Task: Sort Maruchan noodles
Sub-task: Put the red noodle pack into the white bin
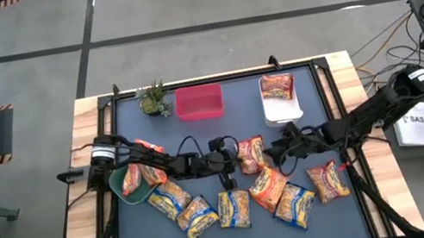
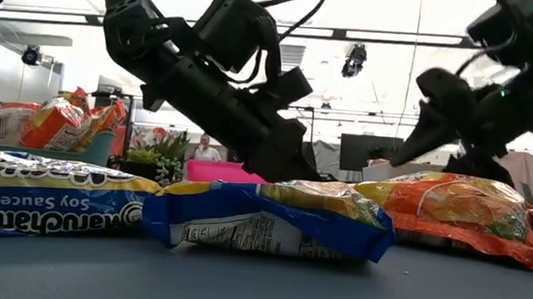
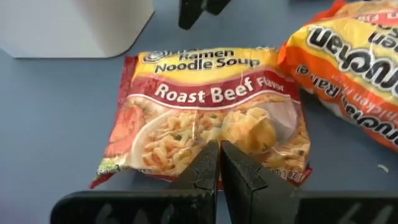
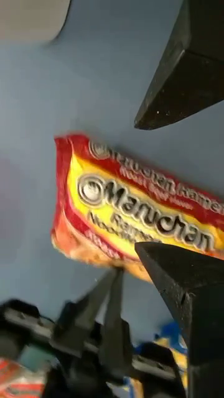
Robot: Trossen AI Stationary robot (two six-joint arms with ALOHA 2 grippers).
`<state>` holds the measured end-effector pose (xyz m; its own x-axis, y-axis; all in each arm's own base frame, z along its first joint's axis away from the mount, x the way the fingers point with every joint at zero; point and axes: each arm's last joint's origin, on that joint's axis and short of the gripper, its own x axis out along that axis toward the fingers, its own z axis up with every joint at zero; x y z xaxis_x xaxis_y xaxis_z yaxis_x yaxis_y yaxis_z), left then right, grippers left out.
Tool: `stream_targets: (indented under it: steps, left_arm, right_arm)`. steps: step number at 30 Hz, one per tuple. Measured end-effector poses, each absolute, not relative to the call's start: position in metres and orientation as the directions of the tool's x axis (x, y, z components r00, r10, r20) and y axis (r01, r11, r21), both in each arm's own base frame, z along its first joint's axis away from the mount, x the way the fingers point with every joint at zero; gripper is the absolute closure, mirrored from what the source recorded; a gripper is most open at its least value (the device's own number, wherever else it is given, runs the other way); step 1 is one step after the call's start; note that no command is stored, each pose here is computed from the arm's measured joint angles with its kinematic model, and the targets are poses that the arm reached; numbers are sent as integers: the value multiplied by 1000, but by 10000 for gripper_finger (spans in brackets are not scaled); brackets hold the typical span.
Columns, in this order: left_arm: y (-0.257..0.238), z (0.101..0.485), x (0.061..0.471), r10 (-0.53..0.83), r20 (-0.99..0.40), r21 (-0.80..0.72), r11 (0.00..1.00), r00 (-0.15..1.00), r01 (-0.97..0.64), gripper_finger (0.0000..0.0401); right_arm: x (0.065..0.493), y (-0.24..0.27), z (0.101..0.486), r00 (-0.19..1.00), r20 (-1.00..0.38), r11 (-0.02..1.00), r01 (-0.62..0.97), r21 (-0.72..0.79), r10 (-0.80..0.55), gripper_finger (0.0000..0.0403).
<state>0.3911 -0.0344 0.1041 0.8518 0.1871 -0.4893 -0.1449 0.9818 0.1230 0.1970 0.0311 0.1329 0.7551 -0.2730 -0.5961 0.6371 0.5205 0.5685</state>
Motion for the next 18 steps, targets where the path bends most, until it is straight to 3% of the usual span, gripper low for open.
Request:
stream_targets:
  steps: [7, 18]
  left_arm:
    - [-35, 93, 393, 191, -499, 80, 981, 845, -174, 401]
    - [-34, 85, 388, 182, -559, 83, 983, 809, -164, 401]
  right_arm:
    - [189, 25, 122, 810, -518, 476, 582, 659, -274, 106]
    - [216, 29, 116, 774, -571, 493, 623, 608, -274, 111]
